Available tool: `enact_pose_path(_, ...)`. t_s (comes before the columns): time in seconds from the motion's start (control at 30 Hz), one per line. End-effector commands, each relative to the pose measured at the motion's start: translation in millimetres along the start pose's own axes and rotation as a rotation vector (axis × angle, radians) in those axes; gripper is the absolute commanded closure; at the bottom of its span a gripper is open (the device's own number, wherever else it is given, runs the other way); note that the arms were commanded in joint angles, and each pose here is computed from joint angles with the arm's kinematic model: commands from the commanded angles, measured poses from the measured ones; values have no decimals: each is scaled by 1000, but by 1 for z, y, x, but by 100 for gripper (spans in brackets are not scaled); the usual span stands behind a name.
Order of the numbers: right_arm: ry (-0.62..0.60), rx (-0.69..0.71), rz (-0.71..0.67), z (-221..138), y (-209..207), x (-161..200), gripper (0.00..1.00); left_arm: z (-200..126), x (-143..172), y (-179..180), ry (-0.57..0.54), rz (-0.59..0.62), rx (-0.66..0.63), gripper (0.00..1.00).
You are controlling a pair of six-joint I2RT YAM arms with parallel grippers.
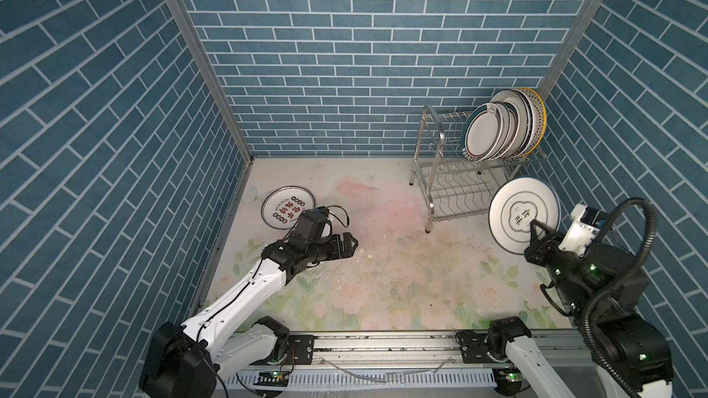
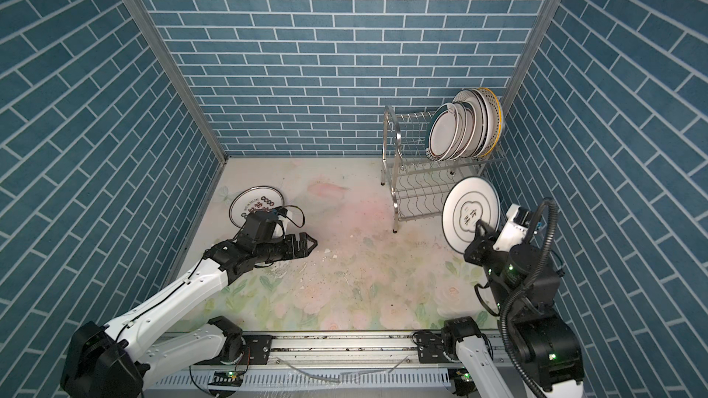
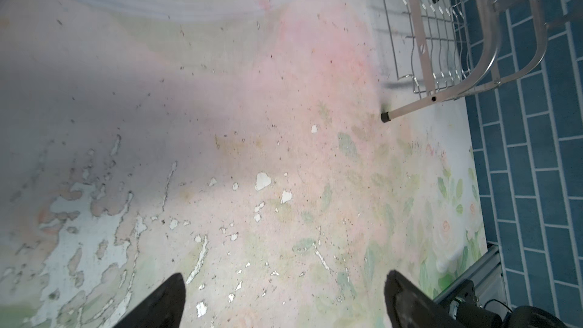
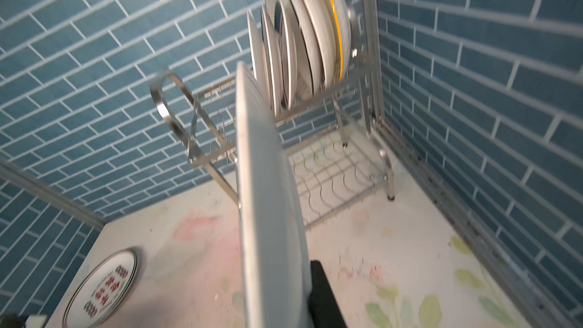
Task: Unload the plates from the dish rack
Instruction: Place the plate among the plates.
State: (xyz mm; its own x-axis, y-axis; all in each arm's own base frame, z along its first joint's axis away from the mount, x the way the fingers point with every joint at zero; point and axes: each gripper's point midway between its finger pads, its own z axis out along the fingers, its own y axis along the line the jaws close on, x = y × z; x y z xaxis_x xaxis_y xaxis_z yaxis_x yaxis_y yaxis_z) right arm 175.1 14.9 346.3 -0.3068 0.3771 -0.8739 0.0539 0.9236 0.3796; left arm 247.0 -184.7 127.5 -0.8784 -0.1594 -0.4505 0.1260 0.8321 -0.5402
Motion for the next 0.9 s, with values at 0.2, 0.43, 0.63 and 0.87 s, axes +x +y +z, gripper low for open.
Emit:
enact_pose_path(0.2, 347, -301, 401, 65, 37, 125, 100, 29, 23, -4, 49, -30, 141, 1)
enact_pose_path(0.43, 451, -379, 449, 105, 61, 161, 100, 37, 22, -24, 40, -53, 292, 1)
enact_pose_path(0.63, 529, -444, 374, 130, 110, 187, 100, 39, 13, -42, 23, -55, 386, 1)
enact_pose_path(0.87, 572, -555, 396, 153, 167, 193, 100, 42, 6, -49, 1, -81, 452, 1)
